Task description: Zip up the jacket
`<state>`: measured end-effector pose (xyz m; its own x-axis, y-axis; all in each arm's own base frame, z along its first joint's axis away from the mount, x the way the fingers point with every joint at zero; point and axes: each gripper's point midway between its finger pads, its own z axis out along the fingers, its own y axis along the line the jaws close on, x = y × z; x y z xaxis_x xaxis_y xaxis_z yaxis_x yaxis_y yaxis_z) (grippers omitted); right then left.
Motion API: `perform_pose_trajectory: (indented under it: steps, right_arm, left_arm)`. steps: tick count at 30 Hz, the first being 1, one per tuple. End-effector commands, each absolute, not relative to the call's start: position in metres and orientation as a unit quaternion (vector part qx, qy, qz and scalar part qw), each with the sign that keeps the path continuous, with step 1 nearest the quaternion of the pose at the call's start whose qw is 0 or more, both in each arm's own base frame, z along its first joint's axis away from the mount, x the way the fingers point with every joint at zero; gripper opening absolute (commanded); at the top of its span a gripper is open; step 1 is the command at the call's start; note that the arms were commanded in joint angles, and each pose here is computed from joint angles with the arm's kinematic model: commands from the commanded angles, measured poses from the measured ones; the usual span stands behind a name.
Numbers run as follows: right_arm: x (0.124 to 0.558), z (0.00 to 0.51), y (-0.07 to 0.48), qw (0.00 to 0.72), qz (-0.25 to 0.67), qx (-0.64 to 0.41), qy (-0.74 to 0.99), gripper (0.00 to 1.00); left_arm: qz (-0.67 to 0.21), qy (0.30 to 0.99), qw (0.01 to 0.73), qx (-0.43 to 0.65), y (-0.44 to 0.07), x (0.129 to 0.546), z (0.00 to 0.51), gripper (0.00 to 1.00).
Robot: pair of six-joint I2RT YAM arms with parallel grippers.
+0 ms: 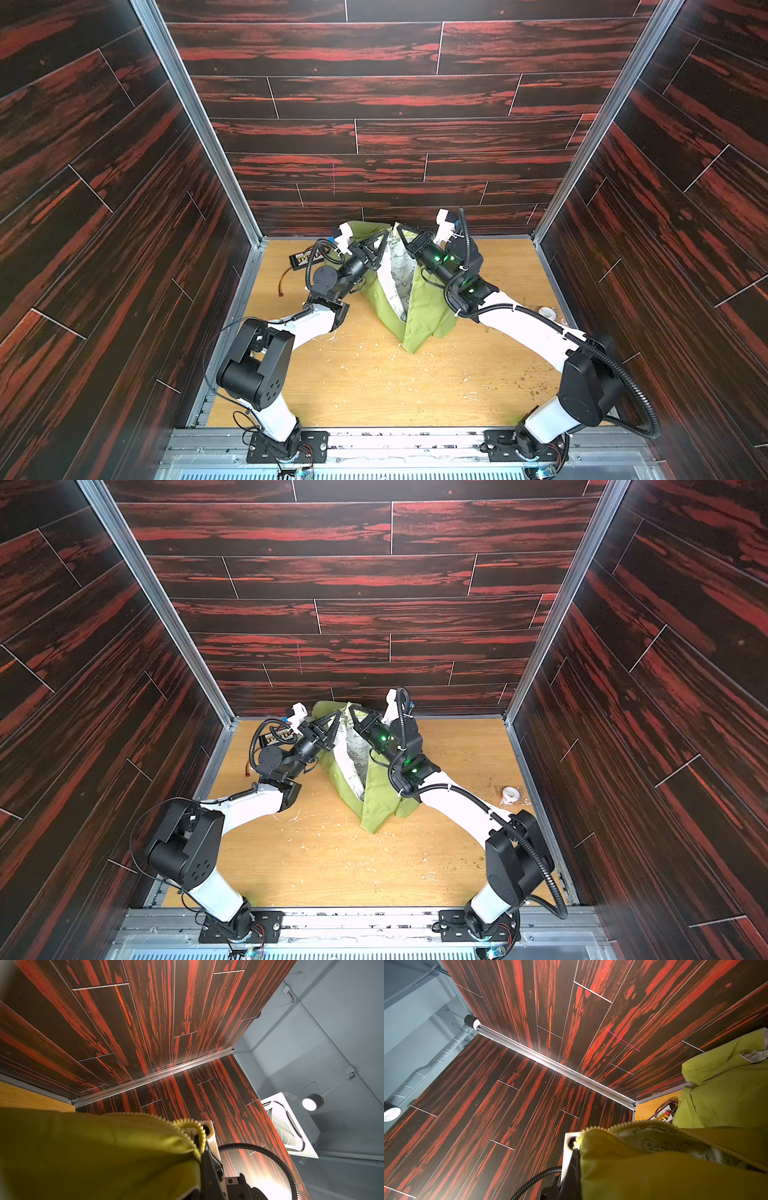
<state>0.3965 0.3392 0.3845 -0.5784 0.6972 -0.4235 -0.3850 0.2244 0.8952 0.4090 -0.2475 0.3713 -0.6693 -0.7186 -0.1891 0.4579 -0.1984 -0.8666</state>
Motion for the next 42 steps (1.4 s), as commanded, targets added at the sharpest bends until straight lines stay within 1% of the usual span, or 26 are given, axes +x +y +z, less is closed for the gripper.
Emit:
perform_pose_trajectory:
  steps: [1,12,17,24,31,36,42]
  right_arm:
    - [0.38,0.392,0.342,0.437,0.619,0.099,0.645,0.0]
    - [0.371,0.387,0.343,0.435,0.614,0.078,0.654,0.0]
    - [0.364,0.39,0.348,0.433,0.62,0.055,0.652,0.0]
    - [0.355,0.391,0.351,0.432,0.62,0.03,0.655,0.0]
    - [0.347,0.375,0.349,0.422,0.611,0.024,0.669,0.0]
    - [0.331,0.367,0.357,0.414,0.605,0.001,0.681,0.0]
    - [0.328,0.339,0.361,0.386,0.593,0.006,0.707,0.0]
  left_arm:
    - [-0.78,0.468,0.402,-0.101,-0.238,0.392,0.402,0.0]
    - [-0.783,0.465,0.401,-0.1,-0.236,0.392,0.407,0.0]
    - [-0.783,0.464,0.399,-0.115,-0.232,0.398,0.402,0.0]
    - [-0.789,0.465,0.379,-0.132,-0.233,0.407,0.396,0.0]
    - [-0.799,0.46,0.36,-0.144,-0.233,0.414,0.397,0.0]
    - [-0.799,0.457,0.358,-0.157,-0.231,0.421,0.393,0.0]
    - [-0.803,0.448,0.361,-0.152,-0.231,0.423,0.403,0.0]
